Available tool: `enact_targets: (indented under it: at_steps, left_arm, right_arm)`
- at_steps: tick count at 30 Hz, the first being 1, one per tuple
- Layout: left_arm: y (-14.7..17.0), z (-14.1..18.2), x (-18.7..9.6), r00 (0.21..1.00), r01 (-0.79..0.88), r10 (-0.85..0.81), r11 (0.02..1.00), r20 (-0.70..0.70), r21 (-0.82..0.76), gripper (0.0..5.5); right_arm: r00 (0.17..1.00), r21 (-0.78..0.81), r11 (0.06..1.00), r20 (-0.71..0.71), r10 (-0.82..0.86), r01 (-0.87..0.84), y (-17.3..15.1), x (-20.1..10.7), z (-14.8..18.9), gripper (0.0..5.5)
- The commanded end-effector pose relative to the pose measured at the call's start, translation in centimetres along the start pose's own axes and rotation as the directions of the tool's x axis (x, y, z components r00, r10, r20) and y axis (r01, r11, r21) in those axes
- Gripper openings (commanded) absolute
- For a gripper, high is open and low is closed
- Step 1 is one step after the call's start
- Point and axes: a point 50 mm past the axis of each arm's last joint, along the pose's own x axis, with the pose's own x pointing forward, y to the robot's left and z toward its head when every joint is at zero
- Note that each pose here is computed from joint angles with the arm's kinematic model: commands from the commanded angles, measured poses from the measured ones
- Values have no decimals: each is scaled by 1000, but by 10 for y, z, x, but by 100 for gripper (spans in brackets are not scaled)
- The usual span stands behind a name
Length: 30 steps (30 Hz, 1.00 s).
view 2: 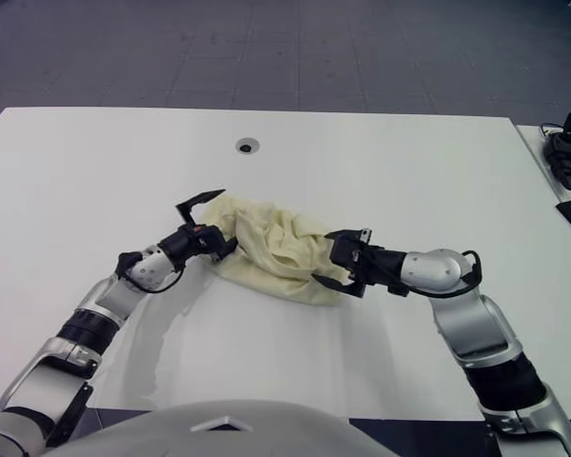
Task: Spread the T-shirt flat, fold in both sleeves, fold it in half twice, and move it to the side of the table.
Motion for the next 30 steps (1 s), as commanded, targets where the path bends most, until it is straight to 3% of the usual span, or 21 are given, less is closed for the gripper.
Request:
enact_targets:
  at_steps: [1,14,20,26,30]
  left_arm:
    - [-29,-19,-11,981,159,-157,987,-117,3,540]
    - [-32,-24,-18,976,169,-169,986,-137,-9,540]
    - [-27,-18,-29,974,192,-192,981,-117,-11,540]
    - [-39,11,-59,936,336,-348,929,-52,-155,540]
    - [-23,28,-62,928,354,-369,915,-48,-192,540]
  right_arm:
    - [997,-5,998,-37,63,-64,2,-2,-3,334]
    - [994,64,995,-62,85,-81,13,0,-7,117]
    - [998,23,998,-31,-57,58,-7,2,0,13]
    - [965,74,970,113,-237,230,-36,-2,17,1]
    - [951,-6,963,157,-265,269,-39,-4,21,1]
